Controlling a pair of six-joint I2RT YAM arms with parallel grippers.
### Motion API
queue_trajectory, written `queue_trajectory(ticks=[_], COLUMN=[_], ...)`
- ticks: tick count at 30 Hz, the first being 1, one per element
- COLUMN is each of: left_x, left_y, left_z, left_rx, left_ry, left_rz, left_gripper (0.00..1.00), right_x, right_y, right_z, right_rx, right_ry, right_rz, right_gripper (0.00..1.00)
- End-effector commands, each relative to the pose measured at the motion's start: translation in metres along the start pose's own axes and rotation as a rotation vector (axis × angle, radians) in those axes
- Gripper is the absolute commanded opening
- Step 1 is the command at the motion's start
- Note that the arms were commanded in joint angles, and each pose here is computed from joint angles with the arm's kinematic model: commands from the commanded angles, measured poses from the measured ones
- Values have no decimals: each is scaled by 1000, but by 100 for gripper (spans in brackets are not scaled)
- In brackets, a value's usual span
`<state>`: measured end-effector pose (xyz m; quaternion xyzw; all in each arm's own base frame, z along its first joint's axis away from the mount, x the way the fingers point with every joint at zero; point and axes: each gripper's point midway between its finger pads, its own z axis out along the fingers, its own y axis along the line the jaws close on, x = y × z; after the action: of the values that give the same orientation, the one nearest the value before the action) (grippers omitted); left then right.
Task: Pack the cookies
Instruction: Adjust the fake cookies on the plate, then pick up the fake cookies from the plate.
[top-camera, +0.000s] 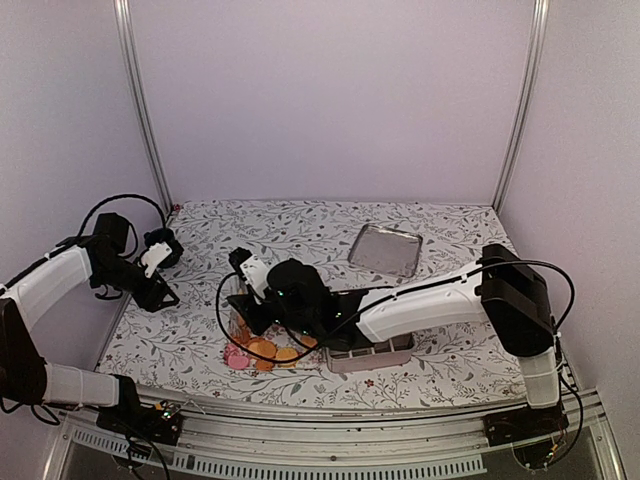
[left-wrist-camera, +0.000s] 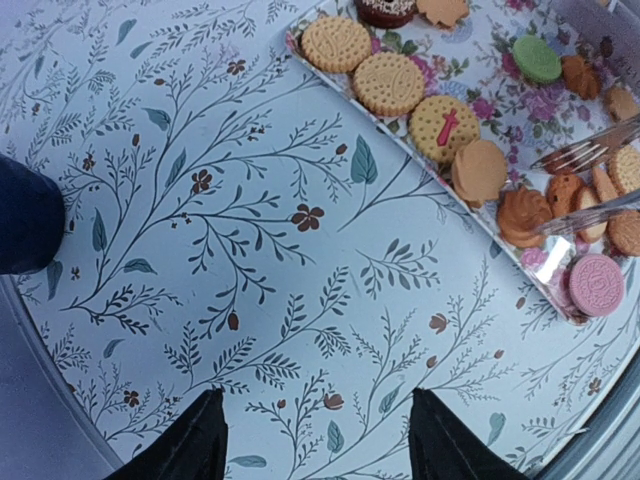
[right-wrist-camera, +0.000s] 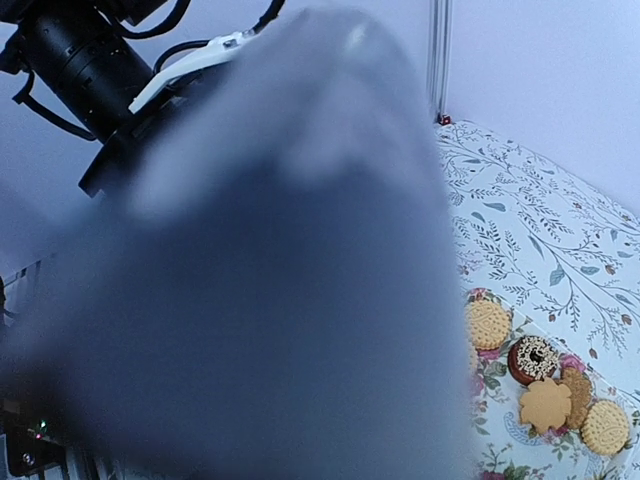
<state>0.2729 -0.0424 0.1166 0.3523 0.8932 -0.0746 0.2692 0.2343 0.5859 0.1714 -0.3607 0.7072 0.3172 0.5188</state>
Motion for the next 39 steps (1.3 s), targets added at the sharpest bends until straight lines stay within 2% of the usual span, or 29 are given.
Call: queue_trajectory(ticks=[1, 4, 7, 13, 22, 39], left_x=[-6, -7, -7, -8, -5, 0], left_y=[-2, -2, -1, -3, -5, -6], left_z=[-3, -3, -4, -3, -1, 3], left_rx=[1, 3, -2, 11, 18, 13], left_ry=[-25, -26, -26, -30, -24, -18], left_rz=[22, 19, 24, 16, 12, 14], left_gripper=[63, 63, 63, 63, 63, 63], right_x=[-18, -16, -13, -19, -25, 22], right_y=[22, 23, 13, -10, -12, -19], right_z=[-13, -13, -21, -42, -65, -53], right_rx=[-56, -59, -19, 27, 8, -9], right_ry=[-25, -17, -3, -5, -2, 115], right_rz=[1, -7, -16, 2, 7, 8], right_gripper=[39, 39, 33, 33, 44, 45])
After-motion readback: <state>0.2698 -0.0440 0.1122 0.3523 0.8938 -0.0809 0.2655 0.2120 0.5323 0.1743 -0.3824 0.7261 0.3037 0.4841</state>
